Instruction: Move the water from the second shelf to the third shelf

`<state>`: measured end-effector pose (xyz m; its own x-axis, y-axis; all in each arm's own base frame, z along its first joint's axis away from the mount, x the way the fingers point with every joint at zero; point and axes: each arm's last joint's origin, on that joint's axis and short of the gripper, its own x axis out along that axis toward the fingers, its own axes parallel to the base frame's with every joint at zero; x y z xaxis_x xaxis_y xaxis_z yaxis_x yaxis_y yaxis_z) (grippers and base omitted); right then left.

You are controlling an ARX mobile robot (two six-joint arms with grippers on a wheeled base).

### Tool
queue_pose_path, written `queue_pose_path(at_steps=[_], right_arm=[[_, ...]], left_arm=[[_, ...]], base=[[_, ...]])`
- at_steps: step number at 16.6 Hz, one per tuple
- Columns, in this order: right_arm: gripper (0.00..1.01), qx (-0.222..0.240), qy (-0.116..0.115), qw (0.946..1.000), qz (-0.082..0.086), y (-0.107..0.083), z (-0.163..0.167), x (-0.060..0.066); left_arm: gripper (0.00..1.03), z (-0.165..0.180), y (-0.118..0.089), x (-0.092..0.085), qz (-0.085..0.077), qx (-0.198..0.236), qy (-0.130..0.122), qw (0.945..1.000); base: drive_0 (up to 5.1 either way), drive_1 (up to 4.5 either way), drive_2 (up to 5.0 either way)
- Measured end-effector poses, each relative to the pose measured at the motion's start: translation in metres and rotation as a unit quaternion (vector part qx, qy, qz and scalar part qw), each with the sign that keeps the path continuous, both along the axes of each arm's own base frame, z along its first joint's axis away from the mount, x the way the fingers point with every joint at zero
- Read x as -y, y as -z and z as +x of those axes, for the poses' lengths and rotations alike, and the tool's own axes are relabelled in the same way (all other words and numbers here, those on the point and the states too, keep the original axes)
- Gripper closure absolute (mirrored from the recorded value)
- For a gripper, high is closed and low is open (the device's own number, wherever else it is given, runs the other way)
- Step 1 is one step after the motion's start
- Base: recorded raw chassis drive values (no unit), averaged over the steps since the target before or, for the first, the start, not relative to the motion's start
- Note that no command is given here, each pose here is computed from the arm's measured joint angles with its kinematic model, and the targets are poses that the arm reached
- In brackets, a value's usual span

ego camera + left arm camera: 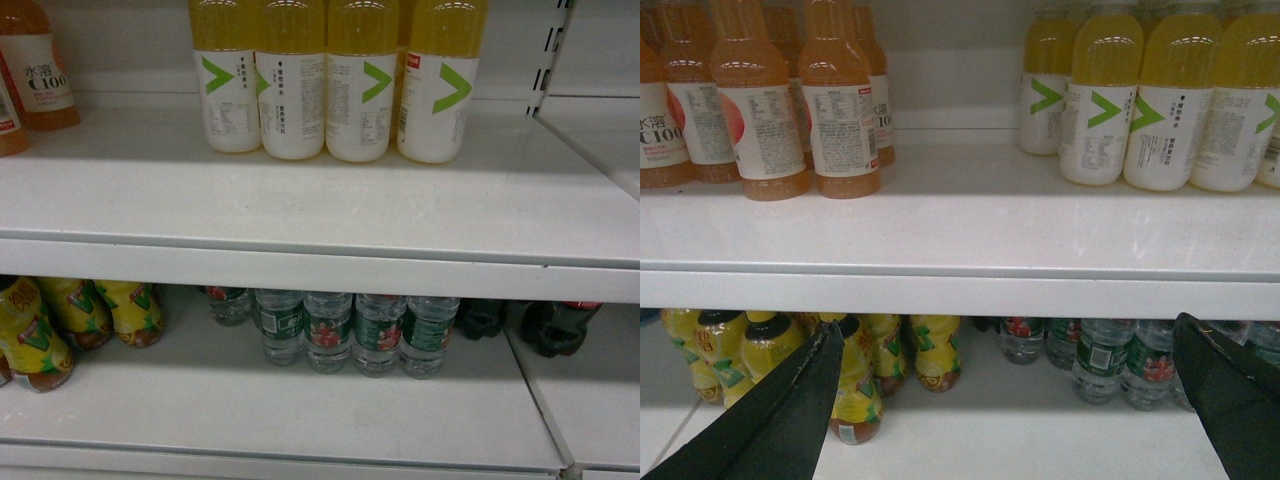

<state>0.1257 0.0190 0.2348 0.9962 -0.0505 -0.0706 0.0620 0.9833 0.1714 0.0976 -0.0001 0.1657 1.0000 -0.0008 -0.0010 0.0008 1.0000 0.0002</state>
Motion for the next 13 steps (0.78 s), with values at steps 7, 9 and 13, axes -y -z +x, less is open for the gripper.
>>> queue_pose_path(at_steps=[7,9,13], right_arm=[[0.57,-0.001,0.002,1.0,0.0,0.0002,0.0,0.0001],[0.57,0.0,0.002,1.0,0.0,0.0002,0.0,0.0002],[0.57,0.0,0.002,1.0,0.0,0.0001,0.0,0.0002]], left_arm=[[0.05,0.0,0.0,0.0,0.0,0.0,0.0,1.0],[0.05,0.0,0.0,0.0,0.0,0.0,0.0,1.0],[0.05,0.0,0.0001,0.0,0.0,-0.001,0.0,1.0]], base=[[-1.5,0.76,0.8],[-4.5,2.46,2.5],[-4.5,2.46,2.5]])
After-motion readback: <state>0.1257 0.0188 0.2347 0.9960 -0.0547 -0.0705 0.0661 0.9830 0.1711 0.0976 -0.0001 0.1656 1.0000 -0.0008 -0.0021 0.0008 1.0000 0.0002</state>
